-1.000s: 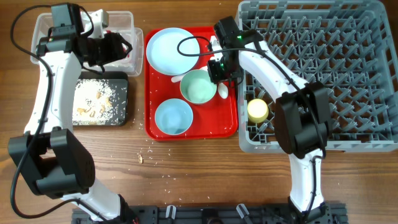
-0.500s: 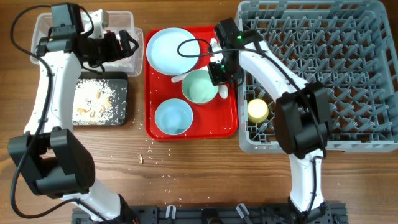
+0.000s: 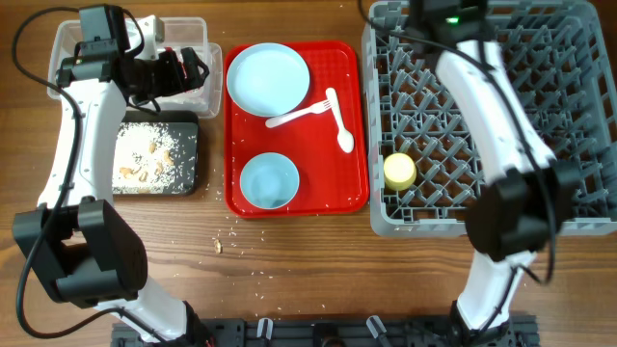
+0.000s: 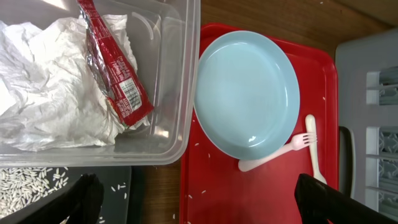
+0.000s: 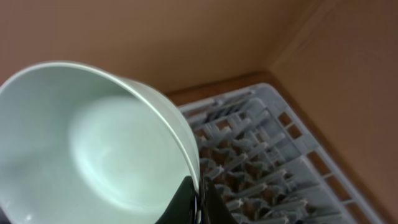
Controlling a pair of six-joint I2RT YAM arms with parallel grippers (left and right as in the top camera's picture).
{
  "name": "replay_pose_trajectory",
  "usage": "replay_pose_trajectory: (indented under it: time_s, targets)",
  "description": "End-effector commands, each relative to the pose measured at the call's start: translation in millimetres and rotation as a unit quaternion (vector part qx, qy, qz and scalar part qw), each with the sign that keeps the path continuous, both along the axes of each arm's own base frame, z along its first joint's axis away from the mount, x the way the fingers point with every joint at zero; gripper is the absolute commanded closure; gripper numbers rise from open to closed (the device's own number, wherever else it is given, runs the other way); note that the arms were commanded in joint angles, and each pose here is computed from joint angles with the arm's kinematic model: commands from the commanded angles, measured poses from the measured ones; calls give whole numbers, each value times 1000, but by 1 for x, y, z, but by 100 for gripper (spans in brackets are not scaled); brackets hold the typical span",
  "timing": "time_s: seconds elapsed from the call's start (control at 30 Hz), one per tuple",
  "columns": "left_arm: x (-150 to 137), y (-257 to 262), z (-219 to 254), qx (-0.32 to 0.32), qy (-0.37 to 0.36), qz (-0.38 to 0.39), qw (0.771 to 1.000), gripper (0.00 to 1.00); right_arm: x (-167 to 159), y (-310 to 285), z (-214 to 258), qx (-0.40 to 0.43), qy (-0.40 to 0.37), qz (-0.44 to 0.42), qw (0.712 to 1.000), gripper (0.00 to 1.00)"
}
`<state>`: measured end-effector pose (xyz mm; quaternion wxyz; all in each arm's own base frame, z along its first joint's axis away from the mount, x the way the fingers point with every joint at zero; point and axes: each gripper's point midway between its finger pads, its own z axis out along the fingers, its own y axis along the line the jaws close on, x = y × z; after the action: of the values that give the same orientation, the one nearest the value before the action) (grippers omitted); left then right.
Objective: Sort waste into correct bins and load items into the dishwasher rack
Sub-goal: 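Place the green bowl upright in the back row of the rack, then grasp the light blue bowl with the right gripper and carry it to the rack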
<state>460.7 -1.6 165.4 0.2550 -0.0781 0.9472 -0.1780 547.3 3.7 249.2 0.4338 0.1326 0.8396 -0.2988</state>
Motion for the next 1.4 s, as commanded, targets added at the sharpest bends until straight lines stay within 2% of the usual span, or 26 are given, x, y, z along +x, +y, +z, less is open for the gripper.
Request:
replay_pose_trajectory:
  time_s: [0.0, 0.1, 0.3, 0.53, 0.7, 0.87, 0.93, 1.07, 1.1, 1.13, 1.17, 1.2, 1.27, 1.33, 1.37]
  targets:
    - [1, 3, 7, 6, -10, 0, 1000, 0, 7, -1, -23, -114, 65, 0, 991, 96]
    - [1, 3, 7, 6, -10, 0, 1000, 0, 18, 11, -42, -145, 94, 28, 985, 96]
    - [1, 3, 7, 6, -10, 0, 1000, 0, 17, 34, -58, -162, 124, 59, 977, 96]
    - [1, 3, 7, 6, -10, 0, 1000, 0, 3, 14, -42, -220, 111, -22, 969, 96]
    - [1, 3, 7, 6, -10, 0, 1000, 0, 5, 18, -50, -240, 140, -4, 961, 96]
    - [1, 3, 7, 6, -10, 0, 1000, 0, 5, 47, -69, -263, 168, 31, 950, 96]
    - [1, 3, 7, 6, -10, 0, 1000, 0, 3, 58, -87, -283, 198, 48, 937, 96]
    - [1, 3, 7, 6, -10, 0, 1000, 0, -3, 62, -81, -301, 195, 32, 933, 92]
    - [1, 3, 7, 6, -10, 0, 1000, 0, -3, 66, -81, -309, 201, 40, 929, 89]
    - [1, 3, 7, 6, -10, 0, 1000, 0, -4, 70, -81, -312, 205, 45, 927, 81]
    - [1, 3, 7, 6, -10, 0, 1000, 0, -5, 78, -81, -319, 209, 55, 923, 62]
    - [1, 3, 7, 6, -10, 0, 1000, 0, -7, 88, -81, -325, 211, 67, 919, 37]
    - [1, 3, 7, 6, -10, 0, 1000, 0, -8, 103, -84, -328, 216, 90, 915, 22]
    - [1, 3, 7, 6, -10, 0, 1000, 0, -10, 134, -95, -322, 228, 152, 906, 5]
    - [1, 3, 7, 6, -10, 0, 1000, 0, -11, 146, -98, -312, 228, 176, 905, 2]
